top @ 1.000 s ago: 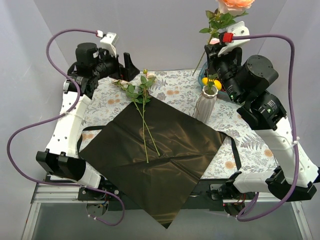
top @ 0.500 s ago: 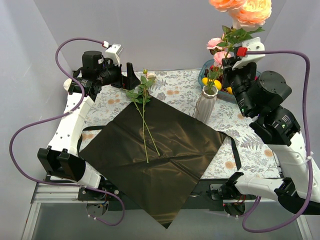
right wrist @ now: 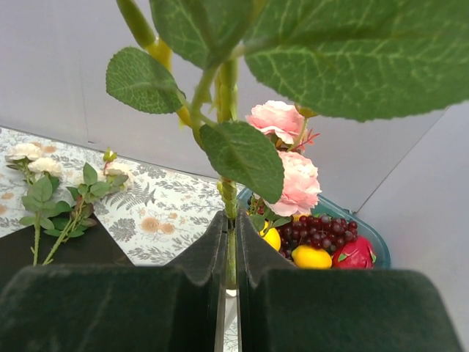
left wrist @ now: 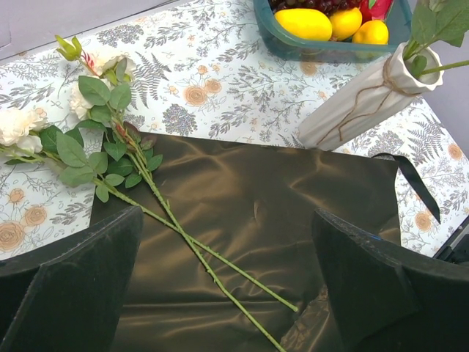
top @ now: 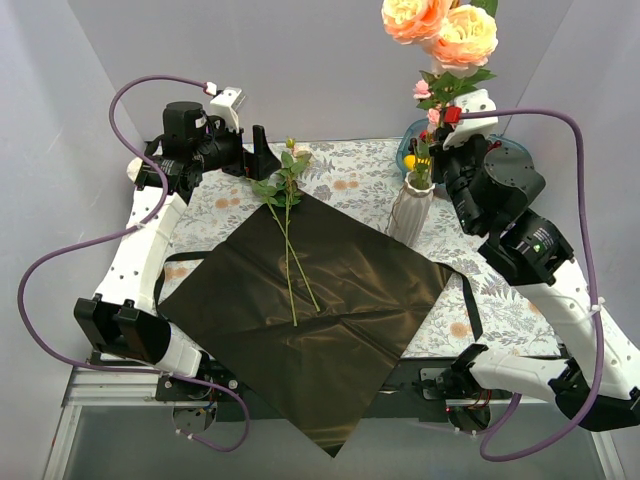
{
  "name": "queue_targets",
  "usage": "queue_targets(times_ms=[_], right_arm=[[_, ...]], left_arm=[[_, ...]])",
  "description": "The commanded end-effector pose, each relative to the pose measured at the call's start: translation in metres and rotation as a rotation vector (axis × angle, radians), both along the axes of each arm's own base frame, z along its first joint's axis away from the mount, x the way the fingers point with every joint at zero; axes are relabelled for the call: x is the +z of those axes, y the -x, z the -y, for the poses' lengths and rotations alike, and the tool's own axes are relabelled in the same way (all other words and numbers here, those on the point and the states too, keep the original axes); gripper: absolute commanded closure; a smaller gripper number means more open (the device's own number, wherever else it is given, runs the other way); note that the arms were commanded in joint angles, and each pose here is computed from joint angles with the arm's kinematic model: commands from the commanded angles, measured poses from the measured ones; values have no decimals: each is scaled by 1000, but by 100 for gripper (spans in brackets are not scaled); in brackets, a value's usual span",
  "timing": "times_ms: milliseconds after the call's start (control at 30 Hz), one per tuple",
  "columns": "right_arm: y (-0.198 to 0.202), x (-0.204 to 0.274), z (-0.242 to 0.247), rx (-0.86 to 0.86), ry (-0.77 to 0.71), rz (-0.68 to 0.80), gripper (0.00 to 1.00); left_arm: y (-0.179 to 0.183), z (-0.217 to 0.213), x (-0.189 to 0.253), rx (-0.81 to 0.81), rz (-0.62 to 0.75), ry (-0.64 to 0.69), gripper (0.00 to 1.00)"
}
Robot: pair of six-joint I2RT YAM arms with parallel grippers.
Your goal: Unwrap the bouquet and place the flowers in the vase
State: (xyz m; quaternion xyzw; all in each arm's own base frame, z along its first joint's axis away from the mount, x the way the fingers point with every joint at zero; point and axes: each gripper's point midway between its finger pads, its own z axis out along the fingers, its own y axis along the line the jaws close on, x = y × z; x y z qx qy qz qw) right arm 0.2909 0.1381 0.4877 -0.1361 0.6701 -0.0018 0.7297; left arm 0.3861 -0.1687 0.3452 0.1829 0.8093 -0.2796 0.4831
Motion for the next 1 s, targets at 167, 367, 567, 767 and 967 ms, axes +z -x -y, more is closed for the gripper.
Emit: queue_targets(times_ms=[167,367,567,767,967], right_arm=[[-34,-12,5,-7,-123,1,99],[-66,-39,7,-12,-125,-58,99],[-86,-66,3,14,-148,-90,99],[-108,-93,11,30,-248,-198,99],[-114,-95,19,8,-250,-234,54]], left_arm=[[17,-2,25,-28,74,13,2],[22,-4,28,-25,93,6,2],[23,-7,29,-23,104,-10,2],[25,-8,32,-23,115,-20,2],[27,-9,34,-24,121,-28,2]])
